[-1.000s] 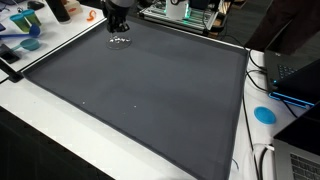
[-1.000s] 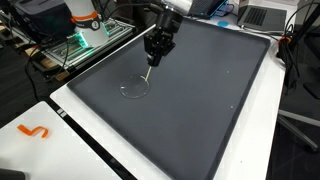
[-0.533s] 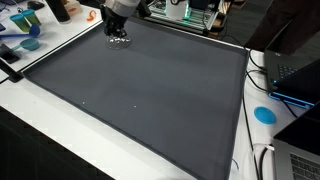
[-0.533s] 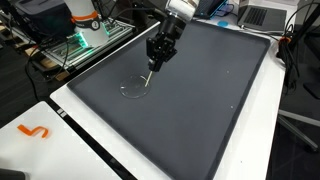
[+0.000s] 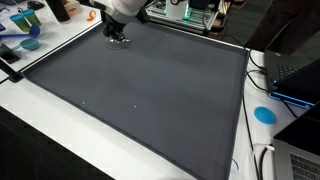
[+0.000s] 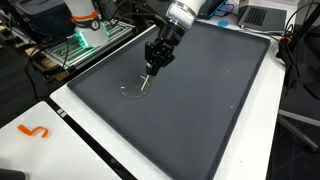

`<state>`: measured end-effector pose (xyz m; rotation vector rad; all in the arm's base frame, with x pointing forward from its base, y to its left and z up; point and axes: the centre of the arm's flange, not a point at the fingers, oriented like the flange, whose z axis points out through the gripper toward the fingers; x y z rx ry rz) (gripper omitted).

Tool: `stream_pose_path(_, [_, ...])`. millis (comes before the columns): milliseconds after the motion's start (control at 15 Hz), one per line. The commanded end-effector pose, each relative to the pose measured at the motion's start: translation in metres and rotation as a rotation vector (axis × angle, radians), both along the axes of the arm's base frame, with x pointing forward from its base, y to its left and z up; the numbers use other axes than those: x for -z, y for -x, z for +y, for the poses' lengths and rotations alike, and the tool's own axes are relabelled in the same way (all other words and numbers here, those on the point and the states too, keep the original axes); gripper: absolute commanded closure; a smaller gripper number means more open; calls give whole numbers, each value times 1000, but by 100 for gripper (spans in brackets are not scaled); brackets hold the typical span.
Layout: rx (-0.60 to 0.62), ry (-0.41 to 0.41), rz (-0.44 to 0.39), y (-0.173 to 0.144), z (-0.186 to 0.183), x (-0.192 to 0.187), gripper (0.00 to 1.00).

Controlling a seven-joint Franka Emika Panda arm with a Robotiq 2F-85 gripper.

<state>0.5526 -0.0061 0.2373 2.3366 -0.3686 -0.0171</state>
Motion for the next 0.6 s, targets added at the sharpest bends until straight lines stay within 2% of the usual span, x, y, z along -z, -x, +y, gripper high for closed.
stream_pose_path(0, [17,47,12,-3,-3,7,96])
stream_pose_path(533, [36,60,58,-1,-11,6,96])
